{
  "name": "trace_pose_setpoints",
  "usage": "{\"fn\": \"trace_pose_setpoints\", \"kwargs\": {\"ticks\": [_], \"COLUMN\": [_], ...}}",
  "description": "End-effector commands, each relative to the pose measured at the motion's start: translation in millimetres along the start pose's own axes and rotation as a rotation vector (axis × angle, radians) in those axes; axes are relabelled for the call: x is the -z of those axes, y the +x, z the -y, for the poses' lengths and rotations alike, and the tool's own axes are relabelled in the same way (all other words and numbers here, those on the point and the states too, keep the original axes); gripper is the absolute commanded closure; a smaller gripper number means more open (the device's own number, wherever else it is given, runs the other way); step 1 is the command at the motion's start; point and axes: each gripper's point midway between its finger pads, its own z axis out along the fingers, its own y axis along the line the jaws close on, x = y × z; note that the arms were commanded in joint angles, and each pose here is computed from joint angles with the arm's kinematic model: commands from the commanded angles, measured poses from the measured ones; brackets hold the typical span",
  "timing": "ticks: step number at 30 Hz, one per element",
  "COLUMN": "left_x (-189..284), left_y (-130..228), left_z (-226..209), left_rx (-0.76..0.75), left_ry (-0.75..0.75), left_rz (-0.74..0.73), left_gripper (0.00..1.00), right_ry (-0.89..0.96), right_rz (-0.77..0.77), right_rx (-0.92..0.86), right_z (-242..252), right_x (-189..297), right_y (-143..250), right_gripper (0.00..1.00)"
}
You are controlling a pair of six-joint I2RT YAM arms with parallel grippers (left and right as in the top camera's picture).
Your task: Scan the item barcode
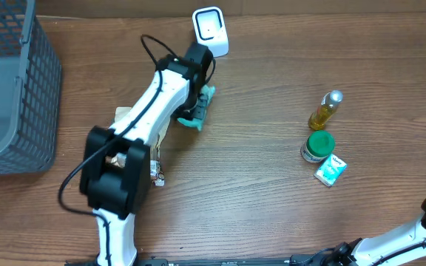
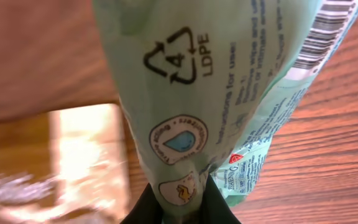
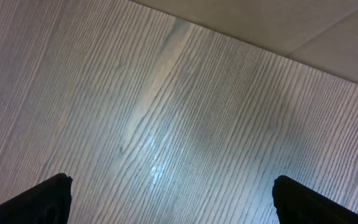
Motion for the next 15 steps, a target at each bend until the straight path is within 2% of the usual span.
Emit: {"fn": "trace_pose_setpoints", "kwargs": {"ticks": [1, 6, 15], "left_x": [41.5, 76.0, 193.0], "left_y": [-10.7, -19.4, -59.7], "left_z": [-16.4, -19.7, -42.1], "left_rx": [0.035, 0.052, 0.109], "left_ry": [-0.075, -0.058, -0.075], "left_rz": [0.114, 0.215, 0.584], "left_gripper": [0.96, 0.96, 0.96], "right_ry": [-0.002, -0.002, -0.002], "right_rz": [0.028, 0.028, 0.028], "right_rx": [-0.004, -0.004, -0.004], "right_z": [0.9, 0.9, 0.9], "right_x": [8.8, 8.8, 8.8], "right_y": [-4.7, -4.7, -4.7], "right_gripper": [0.00, 0.00, 0.00]}}
